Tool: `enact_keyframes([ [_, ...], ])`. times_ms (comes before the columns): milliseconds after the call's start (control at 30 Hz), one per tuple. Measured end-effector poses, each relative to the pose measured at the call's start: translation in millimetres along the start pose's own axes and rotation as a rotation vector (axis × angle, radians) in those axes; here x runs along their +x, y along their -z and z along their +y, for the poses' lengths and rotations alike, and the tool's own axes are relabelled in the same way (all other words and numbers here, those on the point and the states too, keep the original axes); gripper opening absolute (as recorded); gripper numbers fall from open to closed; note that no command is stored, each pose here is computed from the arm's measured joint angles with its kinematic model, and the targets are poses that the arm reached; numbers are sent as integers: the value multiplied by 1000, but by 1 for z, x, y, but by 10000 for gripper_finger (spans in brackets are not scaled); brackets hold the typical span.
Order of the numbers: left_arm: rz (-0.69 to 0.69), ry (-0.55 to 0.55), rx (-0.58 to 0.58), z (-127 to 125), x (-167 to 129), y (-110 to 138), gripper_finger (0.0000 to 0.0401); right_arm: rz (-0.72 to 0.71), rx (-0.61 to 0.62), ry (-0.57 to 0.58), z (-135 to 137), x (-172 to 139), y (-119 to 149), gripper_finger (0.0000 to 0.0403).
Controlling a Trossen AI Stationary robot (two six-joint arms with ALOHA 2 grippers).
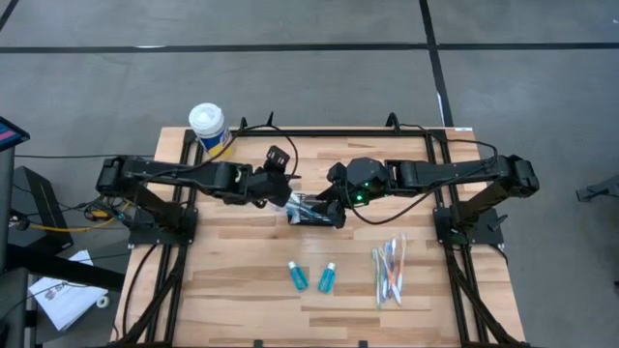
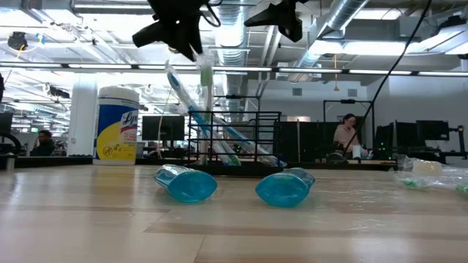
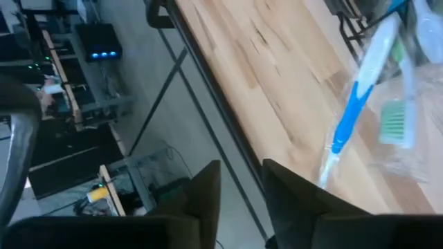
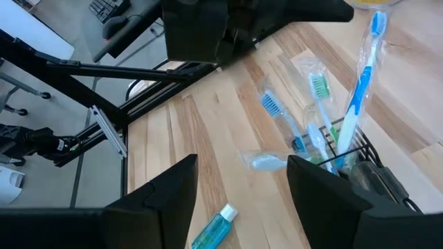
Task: Pick & Place toothbrushing station
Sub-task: Put the orange toothbrush into the mesh
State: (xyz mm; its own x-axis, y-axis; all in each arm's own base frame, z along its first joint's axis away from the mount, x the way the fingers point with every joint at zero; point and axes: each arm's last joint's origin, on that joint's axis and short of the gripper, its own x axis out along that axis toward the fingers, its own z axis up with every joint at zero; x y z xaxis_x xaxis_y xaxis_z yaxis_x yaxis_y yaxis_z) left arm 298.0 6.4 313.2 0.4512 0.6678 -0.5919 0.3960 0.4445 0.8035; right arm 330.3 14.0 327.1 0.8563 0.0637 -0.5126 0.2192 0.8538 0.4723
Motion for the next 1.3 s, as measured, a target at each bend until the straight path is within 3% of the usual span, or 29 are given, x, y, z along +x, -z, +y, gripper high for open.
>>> enact_keyframes([
  [233, 24, -55, -28, 4, -1, 1, 142, -8, -10, -5, 1, 0, -1, 212],
  [400, 26, -171, -163, 19, -7, 6, 145, -22, -12, -4, 2, 0, -1, 212],
  [467, 52, -233, -256, 29, -11, 15, 145, -29, -12, 3, 2, 0, -1, 212],
  [567, 37, -291, -492, 47, -18, 31, 145, -34, -10, 8, 1, 0, -2, 212],
  [633, 20, -307, -572, 54, -25, 40, 144, -54, -12, 16, 0, 0, -5, 212],
  [833, -30, -343, -843, 67, -34, 61, 129, -152, -22, 154, -9, -8, -23, 212],
  [900, -58, -339, -932, 69, -35, 68, 125, -126, 4, 212, -14, -14, -28, 212],
  [1100, -182, -281, -1162, 72, -47, 77, 118, 212, 199, 504, -27, -28, 11, 212],
  [1167, -201, -214, -1164, 67, -49, 79, 118, 276, 251, 542, -21, -27, 29, 212],
  [1300, -64, -128, -1094, 53, -45, 88, 117, 318, 403, 530, 3, -23, 62, 212],
])
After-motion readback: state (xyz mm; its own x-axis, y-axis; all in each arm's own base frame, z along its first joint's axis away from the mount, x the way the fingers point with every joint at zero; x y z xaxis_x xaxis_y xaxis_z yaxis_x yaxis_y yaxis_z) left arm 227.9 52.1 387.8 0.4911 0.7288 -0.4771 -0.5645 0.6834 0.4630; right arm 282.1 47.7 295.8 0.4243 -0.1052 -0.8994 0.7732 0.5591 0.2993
